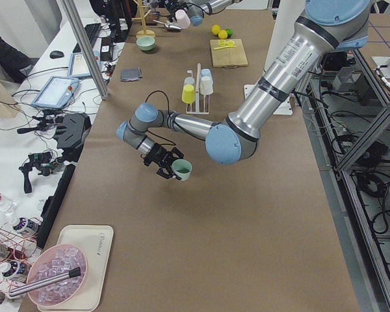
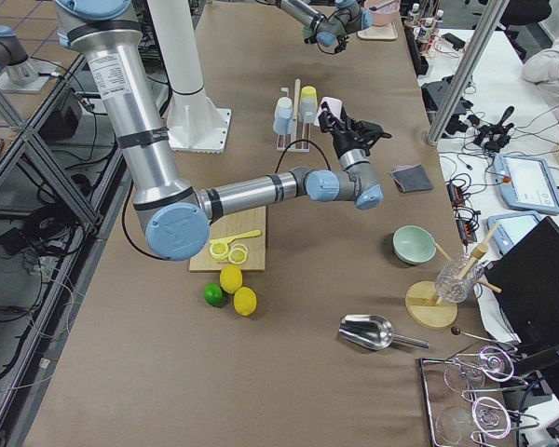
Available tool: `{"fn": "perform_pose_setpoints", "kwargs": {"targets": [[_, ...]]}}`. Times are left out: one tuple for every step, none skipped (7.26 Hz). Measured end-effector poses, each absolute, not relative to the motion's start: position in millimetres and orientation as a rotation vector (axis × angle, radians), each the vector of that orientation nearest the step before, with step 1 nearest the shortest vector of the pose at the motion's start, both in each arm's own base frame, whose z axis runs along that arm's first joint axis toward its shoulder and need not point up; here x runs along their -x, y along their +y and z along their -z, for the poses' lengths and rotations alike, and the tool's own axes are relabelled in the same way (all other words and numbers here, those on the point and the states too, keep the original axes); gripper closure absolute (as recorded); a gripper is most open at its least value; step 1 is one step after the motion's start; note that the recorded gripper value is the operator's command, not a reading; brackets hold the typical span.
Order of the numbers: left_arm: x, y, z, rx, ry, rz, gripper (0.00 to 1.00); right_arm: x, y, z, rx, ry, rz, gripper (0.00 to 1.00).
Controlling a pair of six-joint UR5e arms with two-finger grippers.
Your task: Place cup on cup holder
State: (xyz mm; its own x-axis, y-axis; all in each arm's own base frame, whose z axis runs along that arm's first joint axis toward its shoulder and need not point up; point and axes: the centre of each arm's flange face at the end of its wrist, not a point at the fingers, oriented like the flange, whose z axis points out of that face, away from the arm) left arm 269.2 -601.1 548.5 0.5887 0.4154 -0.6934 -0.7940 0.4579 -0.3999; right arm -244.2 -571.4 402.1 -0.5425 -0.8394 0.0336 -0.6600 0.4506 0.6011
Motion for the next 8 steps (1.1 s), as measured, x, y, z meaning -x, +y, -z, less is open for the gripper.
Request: {"fn": "perform_pose_setpoints", "kwargs": {"targets": [[-253, -601, -533, 0.754, 0.563, -0.780, 1.00, 257, -569, -400, -1.358, -2.366, 0.792, 0.93], [-234, -596, -516, 0.723, 0.570, -0.766, 1.00, 270, -567, -400, -1.422, -2.351, 0.808, 0.95], [-210, -589, -498, 0.683, 0.578, -0.746, 1.00, 283, -568, -399, -1.474, -2.336, 0.823, 0.95], [-186, -580, -484, 0.639, 0.585, -0.727, 1.00, 298, -570, -400, -1.517, -2.323, 0.835, 0.95], [-168, -567, -475, 0.600, 0.588, -0.710, 1.00, 315, -571, -398, -1.550, -2.317, 0.848, 0.95], [-153, -550, -469, 0.568, 0.583, -0.686, 1.00, 334, -571, -394, -1.587, -2.317, 0.855, 0.95], [-142, -534, -469, 0.543, 0.579, -0.665, 1.00, 352, -572, -389, -1.630, -2.317, 0.856, 0.95], [-131, -522, -474, 0.517, 0.579, -0.651, 1.00, 369, -571, -384, -1.676, -2.311, 0.860, 0.95]]}}
